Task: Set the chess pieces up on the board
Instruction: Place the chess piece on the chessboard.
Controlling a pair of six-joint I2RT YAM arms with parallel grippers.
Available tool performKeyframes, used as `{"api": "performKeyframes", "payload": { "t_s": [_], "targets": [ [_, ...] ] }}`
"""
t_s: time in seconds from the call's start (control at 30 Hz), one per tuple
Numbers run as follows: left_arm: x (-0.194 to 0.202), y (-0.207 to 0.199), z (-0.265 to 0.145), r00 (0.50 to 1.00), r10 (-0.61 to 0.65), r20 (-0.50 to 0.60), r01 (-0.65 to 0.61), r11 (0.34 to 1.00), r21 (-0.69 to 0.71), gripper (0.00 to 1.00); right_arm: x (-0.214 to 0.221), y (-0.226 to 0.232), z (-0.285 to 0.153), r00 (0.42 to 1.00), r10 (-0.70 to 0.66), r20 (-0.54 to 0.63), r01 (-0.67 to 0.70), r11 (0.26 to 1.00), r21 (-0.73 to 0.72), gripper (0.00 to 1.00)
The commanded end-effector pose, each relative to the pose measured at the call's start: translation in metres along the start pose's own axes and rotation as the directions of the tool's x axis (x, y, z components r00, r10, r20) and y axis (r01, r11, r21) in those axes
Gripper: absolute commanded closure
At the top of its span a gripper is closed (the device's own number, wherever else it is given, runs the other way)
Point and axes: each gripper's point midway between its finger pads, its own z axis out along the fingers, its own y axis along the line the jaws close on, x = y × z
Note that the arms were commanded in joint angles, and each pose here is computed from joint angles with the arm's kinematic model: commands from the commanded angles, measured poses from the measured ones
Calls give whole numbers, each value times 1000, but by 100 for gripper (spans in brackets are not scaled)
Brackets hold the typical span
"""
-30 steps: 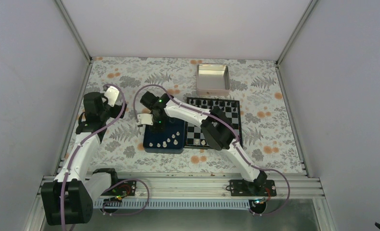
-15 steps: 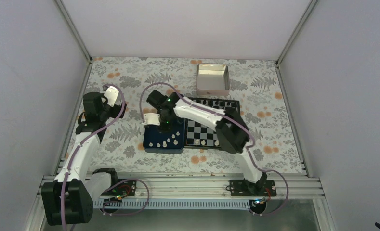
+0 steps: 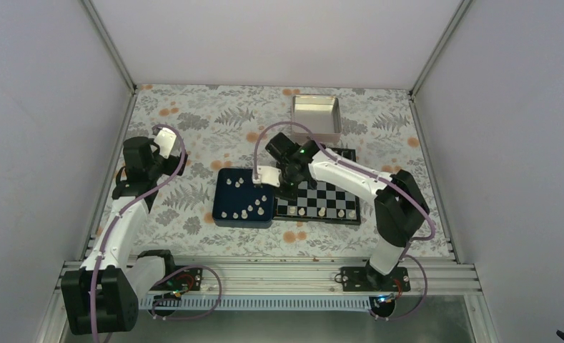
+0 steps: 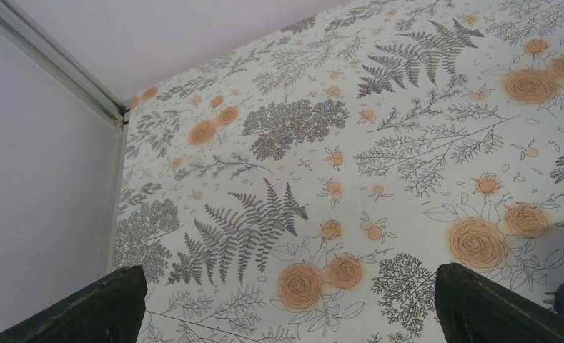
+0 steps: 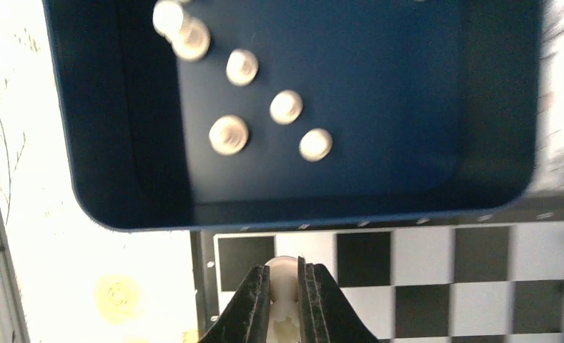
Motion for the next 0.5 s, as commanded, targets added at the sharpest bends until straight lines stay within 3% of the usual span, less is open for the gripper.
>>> {"api": "performKeyframes", "payload": {
  "t_s": [0.0,0.47],
  "targets": [
    [-5,5,-1,1000,-11,18,11,1000,-16,0,11,13,10,1000,16,14,-16,999,-30,95],
    [-2,4,1,1000,-12,6,12,1000,-14,0,43,27,48,998,42,-37,-45,995,-85,94]
  ]
}}
